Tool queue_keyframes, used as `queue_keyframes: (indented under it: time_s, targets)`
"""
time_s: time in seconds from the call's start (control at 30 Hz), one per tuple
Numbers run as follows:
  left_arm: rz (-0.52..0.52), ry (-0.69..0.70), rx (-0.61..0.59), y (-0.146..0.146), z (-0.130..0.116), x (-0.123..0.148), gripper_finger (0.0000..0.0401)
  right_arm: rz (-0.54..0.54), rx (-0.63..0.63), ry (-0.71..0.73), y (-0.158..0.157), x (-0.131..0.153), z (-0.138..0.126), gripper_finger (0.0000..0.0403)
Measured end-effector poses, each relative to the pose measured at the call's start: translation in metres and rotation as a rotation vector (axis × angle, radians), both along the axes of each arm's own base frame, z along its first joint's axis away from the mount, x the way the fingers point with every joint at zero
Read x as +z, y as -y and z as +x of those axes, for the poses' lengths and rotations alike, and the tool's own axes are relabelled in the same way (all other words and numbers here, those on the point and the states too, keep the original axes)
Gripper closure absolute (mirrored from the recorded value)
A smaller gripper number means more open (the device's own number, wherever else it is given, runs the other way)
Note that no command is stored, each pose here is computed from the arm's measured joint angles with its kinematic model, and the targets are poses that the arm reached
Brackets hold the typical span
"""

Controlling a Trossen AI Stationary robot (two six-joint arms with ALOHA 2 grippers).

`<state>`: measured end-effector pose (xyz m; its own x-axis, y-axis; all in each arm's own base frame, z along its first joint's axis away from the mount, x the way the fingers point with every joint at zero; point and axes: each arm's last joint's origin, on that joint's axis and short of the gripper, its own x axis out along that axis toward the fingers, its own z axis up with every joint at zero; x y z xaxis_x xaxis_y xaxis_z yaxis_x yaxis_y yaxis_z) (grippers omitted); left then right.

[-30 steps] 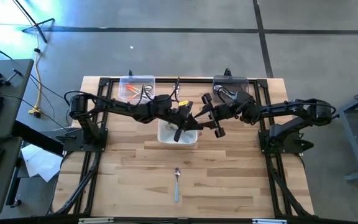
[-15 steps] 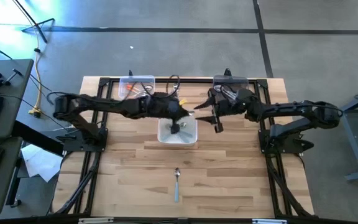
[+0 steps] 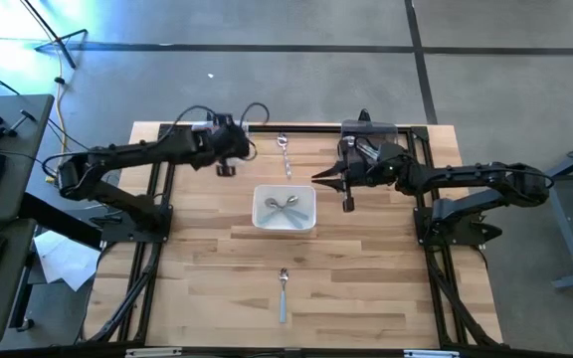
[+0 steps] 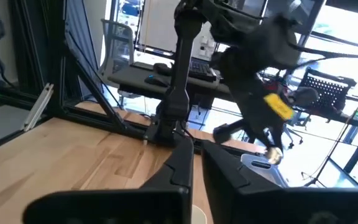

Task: Sort silverware by color (type)
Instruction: Put the orange spoon into the transparent bin

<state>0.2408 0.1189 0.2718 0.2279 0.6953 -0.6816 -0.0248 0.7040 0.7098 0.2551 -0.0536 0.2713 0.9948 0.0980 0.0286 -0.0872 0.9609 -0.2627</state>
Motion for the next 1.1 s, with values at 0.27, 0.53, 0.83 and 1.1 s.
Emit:
queue_keyframes:
  time_s: [0.27,0.53,0.83,1.1]
  targets:
    - [-0.036,-0.075,0.047,-0.048,-0.031,-0.033,0.04,-0.011,0.003,-0.002,-0.001,0.0,0.0,0.0393]
    - [0.049,0.011,0.046,-0.067,-0.049,-0.069,0.04,-0.014,0.003,-0.003,-0.001,0.0,0.0,0.0393]
    - [-0.056,-0.046,0.072,-0.08,-0.055,-0.102,0.04,-0.018,0.003,0.0,-0.001,0.0,0.0,0.0393]
    - [-0.086,-0.138,0.079,-0.087,-0.05,-0.129,0.0394,-0.019,0.004,0.0,-0.001,0.0,0.0,0.0393]
